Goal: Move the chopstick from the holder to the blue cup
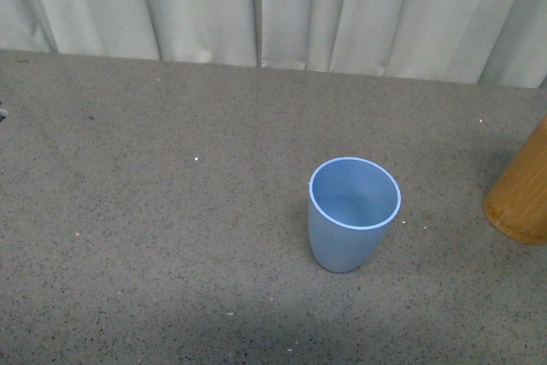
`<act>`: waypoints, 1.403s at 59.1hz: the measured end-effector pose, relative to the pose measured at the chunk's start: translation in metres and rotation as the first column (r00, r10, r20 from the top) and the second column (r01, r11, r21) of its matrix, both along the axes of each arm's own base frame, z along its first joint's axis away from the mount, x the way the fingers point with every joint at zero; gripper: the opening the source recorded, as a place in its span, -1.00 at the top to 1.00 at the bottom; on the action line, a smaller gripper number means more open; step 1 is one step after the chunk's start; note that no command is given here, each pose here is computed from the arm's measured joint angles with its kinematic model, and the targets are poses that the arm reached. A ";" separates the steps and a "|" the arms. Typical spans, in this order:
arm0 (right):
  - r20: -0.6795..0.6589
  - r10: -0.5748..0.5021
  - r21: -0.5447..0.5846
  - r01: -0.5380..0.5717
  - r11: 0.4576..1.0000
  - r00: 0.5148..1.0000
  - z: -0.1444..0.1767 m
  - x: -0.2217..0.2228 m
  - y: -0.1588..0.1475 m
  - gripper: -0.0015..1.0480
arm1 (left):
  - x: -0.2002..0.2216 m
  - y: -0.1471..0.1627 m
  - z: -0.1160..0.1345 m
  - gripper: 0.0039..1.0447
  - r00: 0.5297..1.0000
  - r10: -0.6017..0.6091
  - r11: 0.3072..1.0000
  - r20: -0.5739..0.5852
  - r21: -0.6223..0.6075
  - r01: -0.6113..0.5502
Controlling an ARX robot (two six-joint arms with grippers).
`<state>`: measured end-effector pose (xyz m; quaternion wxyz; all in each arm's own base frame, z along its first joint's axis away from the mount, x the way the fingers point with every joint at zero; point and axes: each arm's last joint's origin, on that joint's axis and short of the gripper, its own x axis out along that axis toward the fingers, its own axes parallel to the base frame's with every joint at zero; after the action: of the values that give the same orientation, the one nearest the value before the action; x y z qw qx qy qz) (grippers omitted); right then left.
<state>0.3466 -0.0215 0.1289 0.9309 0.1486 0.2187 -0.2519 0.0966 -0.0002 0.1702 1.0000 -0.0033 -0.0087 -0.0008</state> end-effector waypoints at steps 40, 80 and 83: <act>0.117 -0.026 0.011 0.025 1.000 0.993 0.046 -0.029 -0.018 0.95 | 0.000 0.000 0.000 -0.88 1.000 0.000 1.000 0.000 0.000 0.000; 0.401 0.087 -0.045 -0.076 0.996 0.912 0.156 -0.059 0.012 0.95 | 0.000 0.000 0.000 -0.88 1.000 0.000 1.000 0.000 0.000 0.000; 0.411 0.124 -0.043 -0.117 0.992 0.903 0.158 -0.060 0.027 0.95 | 0.000 0.000 0.000 -0.88 1.000 0.000 1.000 0.000 0.000 0.000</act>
<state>0.2870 0.0059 0.2865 0.9711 0.1765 0.0235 -0.1588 0.0966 -0.0002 0.1702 1.0000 -0.0035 -0.0087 -0.0008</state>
